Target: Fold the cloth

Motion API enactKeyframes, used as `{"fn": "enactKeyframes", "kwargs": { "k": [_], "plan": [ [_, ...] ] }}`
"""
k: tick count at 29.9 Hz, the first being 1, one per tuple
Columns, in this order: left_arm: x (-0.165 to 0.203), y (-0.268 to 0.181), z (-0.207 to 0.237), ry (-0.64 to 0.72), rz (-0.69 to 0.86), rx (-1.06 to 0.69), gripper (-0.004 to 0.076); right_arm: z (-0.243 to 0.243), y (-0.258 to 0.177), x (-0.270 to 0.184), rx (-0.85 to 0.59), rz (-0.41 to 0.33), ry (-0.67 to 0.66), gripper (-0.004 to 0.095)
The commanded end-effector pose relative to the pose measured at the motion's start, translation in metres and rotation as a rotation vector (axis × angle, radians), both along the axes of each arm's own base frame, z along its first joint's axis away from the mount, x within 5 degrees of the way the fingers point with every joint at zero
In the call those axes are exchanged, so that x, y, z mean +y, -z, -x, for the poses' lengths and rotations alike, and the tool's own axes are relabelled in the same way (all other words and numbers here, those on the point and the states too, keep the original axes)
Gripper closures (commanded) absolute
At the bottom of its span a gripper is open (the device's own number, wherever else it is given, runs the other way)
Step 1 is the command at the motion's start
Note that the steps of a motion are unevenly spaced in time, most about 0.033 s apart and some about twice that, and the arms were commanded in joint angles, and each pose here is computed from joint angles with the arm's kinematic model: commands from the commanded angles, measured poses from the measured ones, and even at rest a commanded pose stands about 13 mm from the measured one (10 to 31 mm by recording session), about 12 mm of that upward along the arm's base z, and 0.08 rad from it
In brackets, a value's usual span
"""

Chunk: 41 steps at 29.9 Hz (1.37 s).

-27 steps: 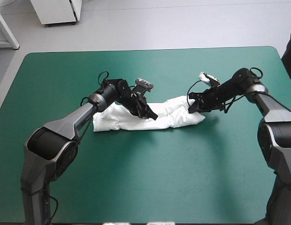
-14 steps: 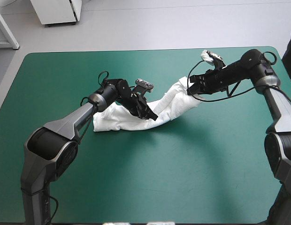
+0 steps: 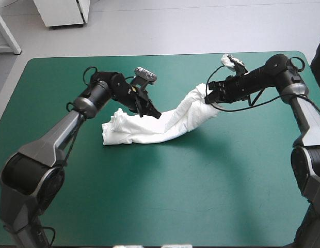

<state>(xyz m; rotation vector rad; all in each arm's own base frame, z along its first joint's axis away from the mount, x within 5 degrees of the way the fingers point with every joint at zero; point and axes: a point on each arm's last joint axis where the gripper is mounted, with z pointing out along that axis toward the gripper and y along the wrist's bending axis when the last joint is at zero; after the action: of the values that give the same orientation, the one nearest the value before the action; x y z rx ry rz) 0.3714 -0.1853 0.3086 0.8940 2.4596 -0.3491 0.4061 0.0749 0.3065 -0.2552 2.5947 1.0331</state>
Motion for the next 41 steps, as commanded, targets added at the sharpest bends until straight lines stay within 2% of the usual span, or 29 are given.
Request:
{"fn": "enactKeyframes", "kwargs": {
  "k": [1, 3, 10, 16, 22, 27, 32, 35, 41],
  "plan": [
    [0.024, -0.074, 0.031, -0.041, 0.022, -0.164, 0.0734, 0.014, -0.046, 0.01, -0.1, -0.132, -0.024, 0.0921],
    [0.038, -0.101, 0.049, -0.069, 0.023, -0.219, 0.0734, 0.016, -0.051, 0.017, -0.108, -0.159, -0.04, 0.0921],
    [0.071, -0.175, 0.126, -0.084, 0.099, -0.401, 0.0734, 0.022, -0.071, 0.067, -0.198, -0.188, -0.098, 0.0921],
    [0.09, -0.204, 0.17, -0.108, 0.154, -0.48, 0.0734, 0.027, -0.064, 0.116, -0.235, -0.21, -0.124, 0.0921],
    [0.096, -0.206, 0.187, -0.101, 0.139, -0.446, 0.0734, 0.029, -0.047, 0.163, -0.249, -0.283, -0.19, 0.0908],
    [0.095, -0.206, 0.187, -0.101, 0.149, -0.444, 0.0734, 0.033, -0.027, 0.191, -0.216, -0.339, -0.272, 0.075],
    [0.095, -0.205, 0.188, -0.099, 0.147, -0.435, 0.0734, 0.032, -0.021, 0.201, -0.234, -0.395, -0.301, 0.05],
    [0.096, -0.205, 0.187, -0.1, 0.145, -0.436, 0.0734, 0.032, -0.025, 0.201, -0.255, -0.399, -0.307, 0.0358],
    [0.096, -0.204, 0.188, -0.098, 0.138, -0.425, 0.0734, 0.028, -0.042, 0.193, -0.316, -0.329, -0.336, 0.0345]
  ]
}}
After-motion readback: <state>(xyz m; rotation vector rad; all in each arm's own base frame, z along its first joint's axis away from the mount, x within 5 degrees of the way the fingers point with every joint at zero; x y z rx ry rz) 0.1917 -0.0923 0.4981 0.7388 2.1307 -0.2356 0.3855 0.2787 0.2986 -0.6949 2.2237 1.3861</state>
